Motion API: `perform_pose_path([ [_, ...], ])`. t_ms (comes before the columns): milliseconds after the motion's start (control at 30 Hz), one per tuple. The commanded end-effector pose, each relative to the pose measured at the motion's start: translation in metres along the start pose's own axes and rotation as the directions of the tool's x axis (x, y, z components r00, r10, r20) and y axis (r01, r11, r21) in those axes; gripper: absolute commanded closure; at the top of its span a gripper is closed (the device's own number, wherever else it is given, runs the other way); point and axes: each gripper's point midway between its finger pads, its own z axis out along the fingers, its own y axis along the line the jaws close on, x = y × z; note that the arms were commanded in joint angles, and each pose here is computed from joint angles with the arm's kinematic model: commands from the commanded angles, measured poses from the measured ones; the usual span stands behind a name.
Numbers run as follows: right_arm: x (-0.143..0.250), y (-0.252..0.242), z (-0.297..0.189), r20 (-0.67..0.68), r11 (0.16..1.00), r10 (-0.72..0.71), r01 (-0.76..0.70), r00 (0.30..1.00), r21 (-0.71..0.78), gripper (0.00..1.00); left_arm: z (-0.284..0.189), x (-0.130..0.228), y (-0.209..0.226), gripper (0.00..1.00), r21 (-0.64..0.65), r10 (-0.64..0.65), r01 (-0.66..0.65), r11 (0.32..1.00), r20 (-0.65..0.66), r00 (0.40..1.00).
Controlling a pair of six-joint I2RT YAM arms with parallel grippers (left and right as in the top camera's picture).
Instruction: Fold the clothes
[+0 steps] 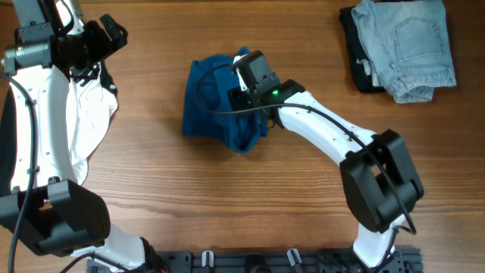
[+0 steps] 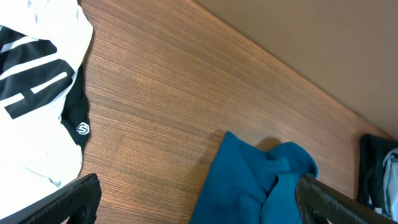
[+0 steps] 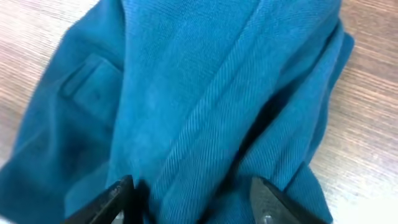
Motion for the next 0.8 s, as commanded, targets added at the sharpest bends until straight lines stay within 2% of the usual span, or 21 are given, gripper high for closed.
perform_pose_path([
  [0,-0.010,-0.005,0.008,0.045,0.999,-0.013,0.011,0.999,0.040,0.57,0.003,0.000,0.004,0.00,-0.017,0.006,-0.006,1.000,-0.002,1.000],
  [100,-0.015,-0.027,0.005,0.073,0.987,0.021,-0.032,0.997,0.155,0.85,0.003,0.000,0.004,0.00,-0.017,0.006,-0.006,1.000,-0.002,1.000],
  [167,-0.014,-0.049,0.001,0.077,0.969,0.067,-0.083,0.995,0.231,0.96,0.003,0.000,0.004,0.00,-0.017,0.006,-0.006,1.000,-0.002,1.000],
  [300,0.005,-0.078,0.007,-0.002,0.965,0.147,-0.143,0.989,0.218,0.95,0.003,0.000,0.004,0.00,-0.017,0.006,-0.006,1.000,-0.002,1.000],
  [400,0.008,-0.096,0.008,-0.013,0.958,0.198,-0.191,0.980,0.216,0.96,0.003,0.000,0.004,0.00,-0.017,0.006,-0.006,1.000,-0.002,1.000],
  [433,0.003,-0.093,0.006,-0.009,0.966,0.196,-0.191,0.981,0.175,0.76,0.003,0.000,0.004,0.00,-0.017,0.006,-0.006,1.000,-0.002,1.000],
  [467,-0.004,-0.085,0.001,-0.007,0.981,0.165,-0.163,0.986,0.107,0.39,0.003,0.000,0.005,0.00,-0.018,0.006,-0.006,1.000,-0.002,1.000],
  [500,-0.013,-0.079,-0.006,0.004,0.987,0.144,-0.144,0.990,0.067,0.25,0.003,-0.001,0.006,0.00,-0.024,0.006,-0.006,1.000,0.000,1.000],
  [567,-0.036,-0.071,-0.027,0.049,0.991,0.125,-0.127,0.991,0.044,0.21,0.003,-0.001,0.006,0.00,-0.028,0.006,-0.006,1.000,0.001,1.000],
  [667,-0.060,-0.049,-0.044,0.095,0.996,0.093,-0.093,0.991,-0.005,0.20,0.003,-0.001,0.006,0.00,-0.029,0.006,-0.006,1.000,0.002,1.000],
  [767,-0.055,-0.031,-0.038,0.078,0.997,0.068,-0.066,0.995,-0.028,0.20,0.003,-0.001,0.007,0.00,-0.031,0.006,-0.006,0.999,0.003,1.000],
])
